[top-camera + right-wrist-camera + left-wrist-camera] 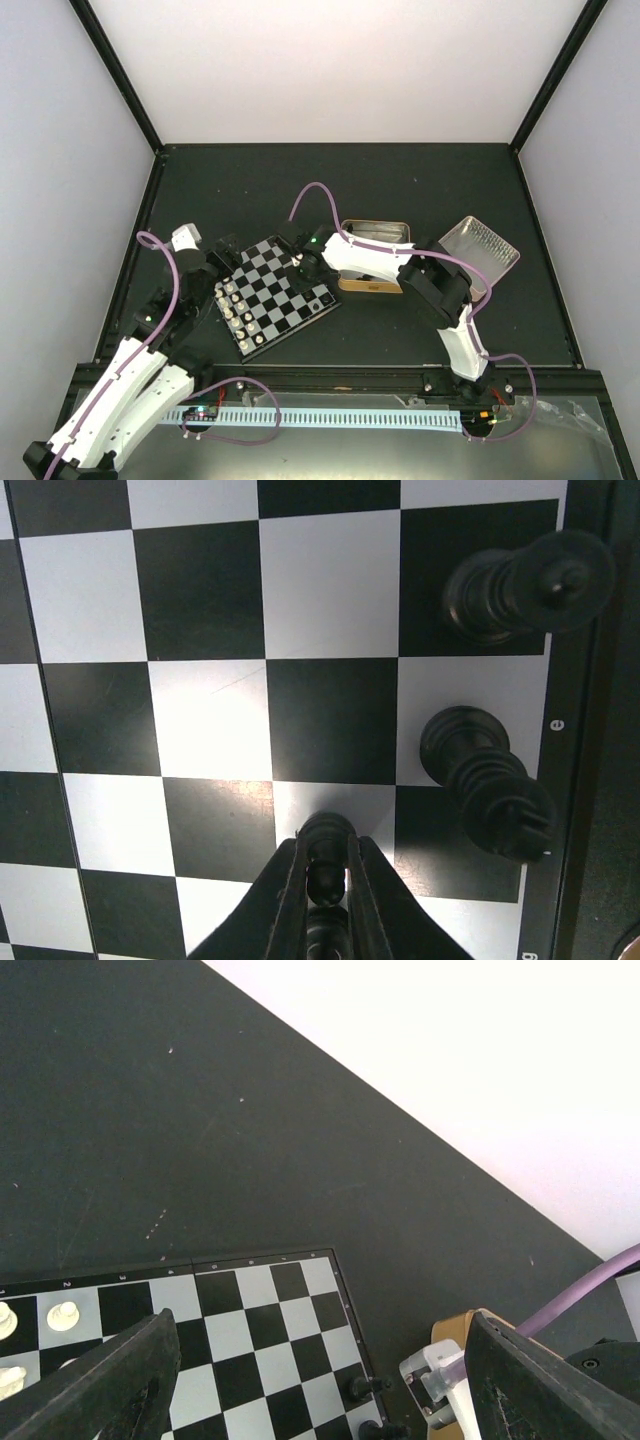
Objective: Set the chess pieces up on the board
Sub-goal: Place the chess piece on the chessboard, then pick up the chess piece from the storage box.
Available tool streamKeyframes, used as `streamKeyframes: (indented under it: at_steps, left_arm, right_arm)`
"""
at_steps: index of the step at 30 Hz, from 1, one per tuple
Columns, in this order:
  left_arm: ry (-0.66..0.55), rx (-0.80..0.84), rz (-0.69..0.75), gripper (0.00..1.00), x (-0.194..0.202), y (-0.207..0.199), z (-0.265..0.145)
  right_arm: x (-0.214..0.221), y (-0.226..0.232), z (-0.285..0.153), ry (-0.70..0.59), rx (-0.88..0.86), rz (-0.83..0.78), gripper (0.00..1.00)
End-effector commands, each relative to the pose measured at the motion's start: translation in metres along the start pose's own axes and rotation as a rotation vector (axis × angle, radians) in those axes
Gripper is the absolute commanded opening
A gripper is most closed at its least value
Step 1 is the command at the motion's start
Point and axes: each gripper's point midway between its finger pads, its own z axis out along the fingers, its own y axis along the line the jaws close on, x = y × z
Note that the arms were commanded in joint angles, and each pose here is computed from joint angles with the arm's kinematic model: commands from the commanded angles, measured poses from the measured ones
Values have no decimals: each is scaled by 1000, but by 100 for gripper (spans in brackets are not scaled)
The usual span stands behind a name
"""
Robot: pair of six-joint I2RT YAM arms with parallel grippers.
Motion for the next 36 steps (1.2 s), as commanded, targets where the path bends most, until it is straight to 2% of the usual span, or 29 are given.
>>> streamKeyframes:
  at_steps: [1,9,15,18,22,25,30,36]
  left_arm:
    - [10,-4,18,80,2,1,1]
    - [10,0,22,80,1,0,0]
    - [5,18,34,83,-2,-4,-1]
    - [6,42,53,84,-2,-9,-1]
    - [7,84,87,85,-2,-17,-1]
    - [12,108,103,85,-1,-22,0]
    - [28,130,111,85,3,-26,2]
    - [55,137,117,85,8,-27,6]
  right_arm:
    - [-7,9,-3,-22,-25,-11,13]
    - [-15,12,-26,-66,-35,-4,26]
    - [-34,13,-80,-224,-74,35,30]
    - [-39,-10,-104,-305,-56,107,32]
    - [-33,-67,-118,-357,-2,239,33]
    - [-21,-113,-113,-334,55,301,35]
    - [5,-168,-84,-214,157,336,39]
    - [13,-192,-57,-138,197,292,38]
